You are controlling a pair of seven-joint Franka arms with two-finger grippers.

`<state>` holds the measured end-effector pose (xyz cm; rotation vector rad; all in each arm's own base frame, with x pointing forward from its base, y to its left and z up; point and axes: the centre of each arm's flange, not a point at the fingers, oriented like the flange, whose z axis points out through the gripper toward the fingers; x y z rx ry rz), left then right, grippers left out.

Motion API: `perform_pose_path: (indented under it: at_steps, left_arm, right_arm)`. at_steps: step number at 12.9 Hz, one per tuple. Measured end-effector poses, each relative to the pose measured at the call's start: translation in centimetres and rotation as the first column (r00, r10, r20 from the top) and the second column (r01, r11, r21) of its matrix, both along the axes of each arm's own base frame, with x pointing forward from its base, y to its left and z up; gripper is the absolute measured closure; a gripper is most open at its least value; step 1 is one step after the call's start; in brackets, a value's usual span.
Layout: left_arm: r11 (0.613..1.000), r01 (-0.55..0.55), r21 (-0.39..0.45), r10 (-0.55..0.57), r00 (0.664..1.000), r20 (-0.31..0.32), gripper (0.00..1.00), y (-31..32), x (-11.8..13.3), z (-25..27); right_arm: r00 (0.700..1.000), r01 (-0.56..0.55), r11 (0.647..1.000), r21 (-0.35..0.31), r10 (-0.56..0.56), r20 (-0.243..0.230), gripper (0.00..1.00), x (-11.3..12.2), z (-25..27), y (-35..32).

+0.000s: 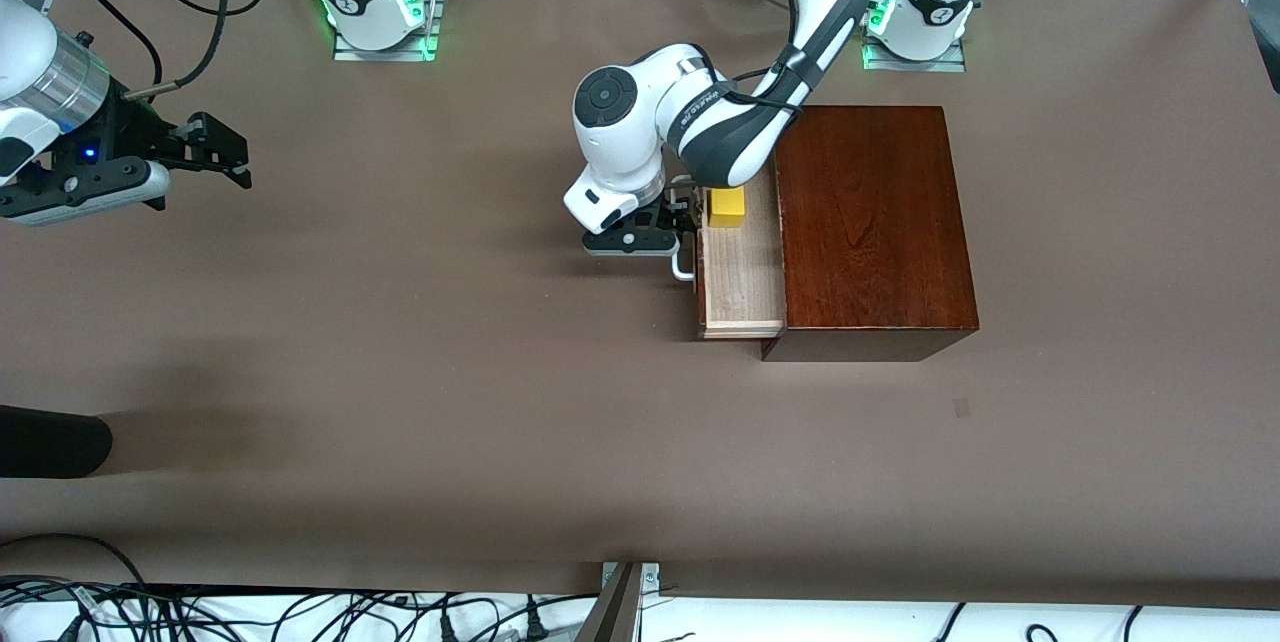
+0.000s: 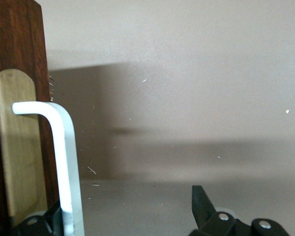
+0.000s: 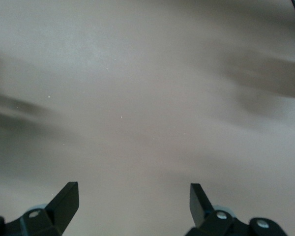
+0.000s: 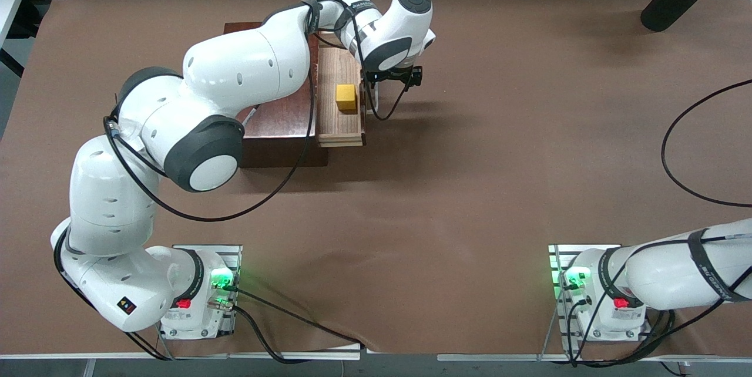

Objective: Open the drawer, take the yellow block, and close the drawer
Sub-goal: 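Pull the drawer open by its handle with the left gripper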

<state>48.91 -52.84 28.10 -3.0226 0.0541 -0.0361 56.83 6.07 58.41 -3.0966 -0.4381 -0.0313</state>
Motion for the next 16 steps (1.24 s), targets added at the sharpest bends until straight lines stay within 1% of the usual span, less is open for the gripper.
perform_pose_path:
  at_steps: [4,7,8,12,14,16]
  left_arm:
    - [1.0,-0.005,0.003,0.005,1.0,0.007,0.0,-0.4,-0.2,-0.1]
    - [1.0,-0.017,-0.007,0.017,1.0,0.014,0.0,-0.9,-0.6,-0.1]
    - [0.999,-0.026,-0.026,0.027,1.0,0.008,0.0,-1.5,-1.1,-0.3]
    - [0.999,-0.041,-0.028,0.041,0.999,0.007,0.0,-1.5,-1.0,-0.4]
    - [0.998,-0.046,-0.032,0.047,0.999,0.005,0.0,-1.7,-0.9,0.4]
    - [0.998,-0.057,-0.019,0.058,0.998,0.002,0.0,-1.9,-0.4,3.1]
  right_arm:
    - [1.0,0.0,1.0,0.0,0.0,0.0,0.0,0.0,0.0,0.0]
    - [1.0,0.0,1.0,0.0,0.0,0.0,0.0,0.0,0.0,0.0]
    - [1.0,0.0,1.0,0.0,0.0,0.0,0.0,0.0,0.0,0.0]
    - [1.0,0.0,1.0,0.0,0.0,-0.001,0.0,0.0,0.0,0.0]
    - [1.0,0.0,1.0,-0.001,0.0,-0.003,0.0,0.1,-0.2,0.0]
    - [1.0,0.002,1.0,-0.002,-0.002,-0.006,0.0,0.1,-0.3,0.1]
